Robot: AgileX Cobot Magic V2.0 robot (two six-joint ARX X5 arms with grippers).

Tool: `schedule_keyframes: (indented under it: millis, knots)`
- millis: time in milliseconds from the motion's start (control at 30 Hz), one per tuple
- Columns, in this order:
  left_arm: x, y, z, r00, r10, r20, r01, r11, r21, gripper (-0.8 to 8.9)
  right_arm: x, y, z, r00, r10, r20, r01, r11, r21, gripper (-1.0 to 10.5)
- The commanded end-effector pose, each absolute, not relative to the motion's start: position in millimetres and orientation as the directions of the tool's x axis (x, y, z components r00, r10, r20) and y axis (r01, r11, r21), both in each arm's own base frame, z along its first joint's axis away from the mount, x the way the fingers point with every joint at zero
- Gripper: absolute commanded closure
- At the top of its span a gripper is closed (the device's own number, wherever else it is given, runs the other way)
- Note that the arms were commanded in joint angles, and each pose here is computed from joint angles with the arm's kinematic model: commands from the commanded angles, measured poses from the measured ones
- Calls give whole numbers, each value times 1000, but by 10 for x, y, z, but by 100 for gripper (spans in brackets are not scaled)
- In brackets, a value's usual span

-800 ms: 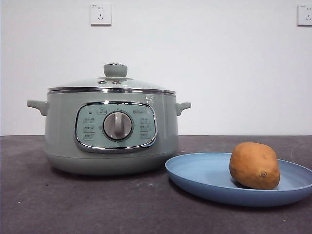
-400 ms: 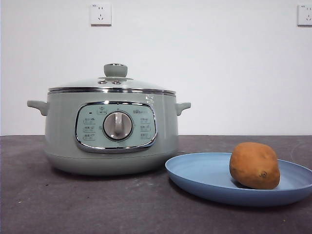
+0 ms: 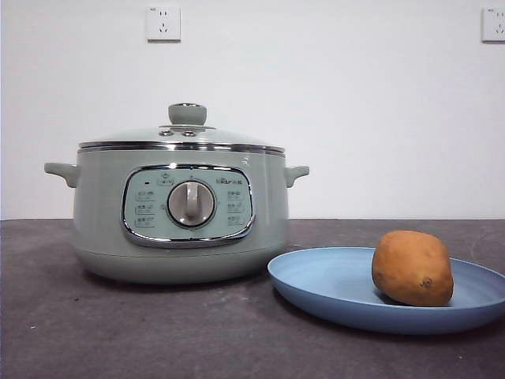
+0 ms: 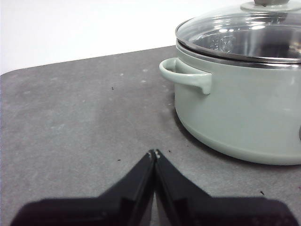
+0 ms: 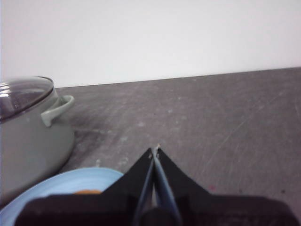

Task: Take the potato out from the steamer,put the potato on the plate,close the lid

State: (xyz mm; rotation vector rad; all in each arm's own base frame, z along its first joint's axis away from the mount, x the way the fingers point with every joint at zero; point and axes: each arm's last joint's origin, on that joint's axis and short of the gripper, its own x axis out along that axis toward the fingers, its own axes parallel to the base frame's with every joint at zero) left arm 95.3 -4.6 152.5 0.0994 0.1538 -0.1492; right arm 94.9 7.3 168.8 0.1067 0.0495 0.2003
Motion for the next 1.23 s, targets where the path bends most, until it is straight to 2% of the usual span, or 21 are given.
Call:
schedule_keyframes:
  millis: [33,233,367,1233]
  knots:
    - [959,-43,1477,976,-137,-170,151,986,76,817,966,71,1588,979,196,-65,-184,971,150,946]
    - [959,-43,1477,976,-137,-170,151,986,76,817,954,70,1492,967,192,-164,-166,973,160,946]
    - [959,-43,1477,976,-137,-170,151,986,76,817,955,72,1499,967,199,-157,-165,964,208,946]
    - [959,-43,1477,976,-137,-170,151,986,76,817,955,71,1499,968,196,-157,-162,965,207,946]
